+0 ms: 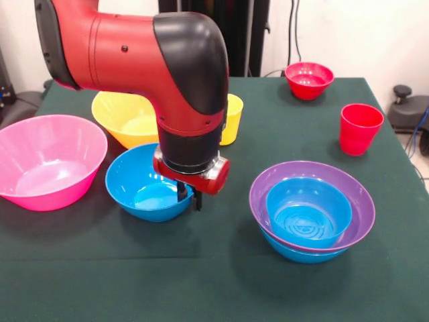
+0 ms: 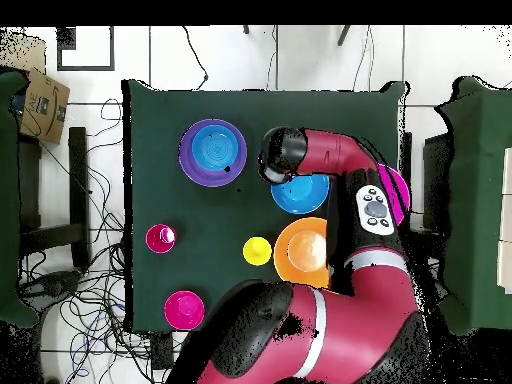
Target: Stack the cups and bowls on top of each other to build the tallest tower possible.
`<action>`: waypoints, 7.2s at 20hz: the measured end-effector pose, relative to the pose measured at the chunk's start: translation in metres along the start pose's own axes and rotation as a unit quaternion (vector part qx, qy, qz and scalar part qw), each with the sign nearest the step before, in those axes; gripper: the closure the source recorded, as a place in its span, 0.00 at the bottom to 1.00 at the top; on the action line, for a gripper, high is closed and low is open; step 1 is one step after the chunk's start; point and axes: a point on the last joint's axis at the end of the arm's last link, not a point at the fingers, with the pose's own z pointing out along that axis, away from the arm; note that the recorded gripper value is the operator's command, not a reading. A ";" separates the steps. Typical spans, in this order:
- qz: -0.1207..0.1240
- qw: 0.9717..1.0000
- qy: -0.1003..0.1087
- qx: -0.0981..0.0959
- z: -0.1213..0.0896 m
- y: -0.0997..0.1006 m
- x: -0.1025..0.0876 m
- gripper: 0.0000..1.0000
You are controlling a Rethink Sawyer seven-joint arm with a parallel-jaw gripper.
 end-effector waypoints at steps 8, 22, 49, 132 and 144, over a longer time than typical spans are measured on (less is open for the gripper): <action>-0.007 1.000 0.001 0.008 0.001 0.005 0.007 1.00; -0.013 1.000 0.002 0.025 -0.063 0.011 0.002 1.00; -0.053 0.998 0.021 0.023 -0.176 0.109 0.034 1.00; -0.037 0.998 0.023 0.033 -0.119 0.199 0.029 1.00; -0.041 0.998 0.016 0.038 -0.120 0.206 0.031 1.00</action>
